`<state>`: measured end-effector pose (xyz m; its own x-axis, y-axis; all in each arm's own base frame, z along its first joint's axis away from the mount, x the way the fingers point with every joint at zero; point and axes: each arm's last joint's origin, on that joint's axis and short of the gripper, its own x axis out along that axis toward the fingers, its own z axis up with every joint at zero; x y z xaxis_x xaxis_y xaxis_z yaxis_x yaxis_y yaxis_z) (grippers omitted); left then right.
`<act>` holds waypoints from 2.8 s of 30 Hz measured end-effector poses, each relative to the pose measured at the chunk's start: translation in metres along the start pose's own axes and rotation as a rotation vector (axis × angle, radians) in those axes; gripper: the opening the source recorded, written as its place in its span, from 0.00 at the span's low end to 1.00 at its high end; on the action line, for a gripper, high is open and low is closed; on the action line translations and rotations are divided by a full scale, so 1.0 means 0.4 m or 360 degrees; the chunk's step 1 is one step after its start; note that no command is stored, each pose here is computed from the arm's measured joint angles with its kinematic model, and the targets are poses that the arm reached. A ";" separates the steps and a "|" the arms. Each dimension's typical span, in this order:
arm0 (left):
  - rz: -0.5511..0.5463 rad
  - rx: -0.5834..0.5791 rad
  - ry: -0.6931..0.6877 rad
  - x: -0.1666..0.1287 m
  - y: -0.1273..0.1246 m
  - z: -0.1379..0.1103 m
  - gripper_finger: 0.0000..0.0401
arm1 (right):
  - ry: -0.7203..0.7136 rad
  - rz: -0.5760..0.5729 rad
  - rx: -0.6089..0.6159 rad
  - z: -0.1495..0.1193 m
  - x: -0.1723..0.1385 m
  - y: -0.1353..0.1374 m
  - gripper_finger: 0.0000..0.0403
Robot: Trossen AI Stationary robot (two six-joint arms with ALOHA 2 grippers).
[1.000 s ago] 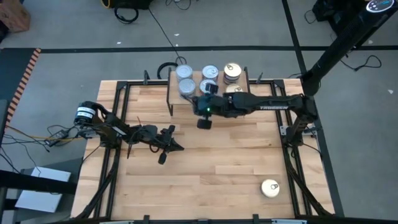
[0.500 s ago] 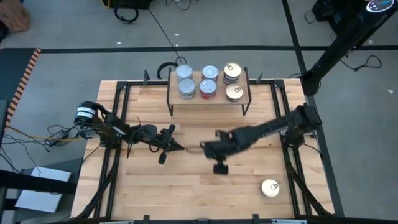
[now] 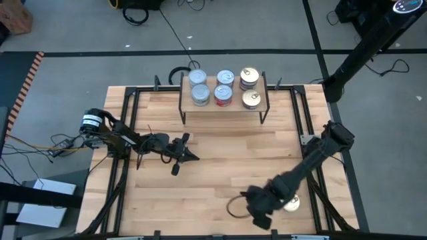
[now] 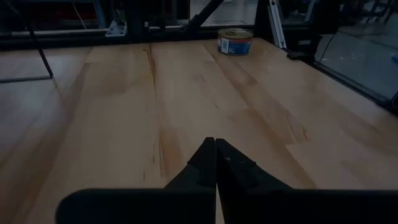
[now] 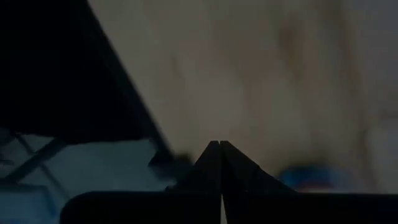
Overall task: Stack canned seafood by type on shelf
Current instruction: Return to Home Position
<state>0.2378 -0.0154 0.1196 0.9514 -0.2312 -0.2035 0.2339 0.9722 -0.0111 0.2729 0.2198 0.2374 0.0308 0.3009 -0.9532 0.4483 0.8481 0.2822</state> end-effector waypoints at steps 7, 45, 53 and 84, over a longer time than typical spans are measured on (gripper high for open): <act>-0.0005 0.0028 -0.0003 0.000 0.000 0.000 0.01 | 0.0241 -0.0013 0.0343 -0.105 0.020 0.033 0.01; 0.0009 0.0143 0.0008 0.027 0.007 0.021 0.01 | -0.0029 -0.0578 0.0076 -0.064 0.134 -0.139 0.01; 0.0008 0.0107 0.0031 0.027 0.006 0.018 0.01 | -0.0297 -0.0440 -0.0068 0.027 0.103 -0.113 0.01; 0.0009 0.0098 0.0048 0.027 0.006 0.015 0.01 | -0.0067 -0.0337 -0.0373 0.158 0.061 -0.201 0.15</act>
<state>0.2498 -0.0156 0.1232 0.9465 -0.2238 -0.2325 0.2414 0.9691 0.0499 0.2940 0.1314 0.1847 -0.0018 0.0928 -0.9957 0.2308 0.9688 0.0898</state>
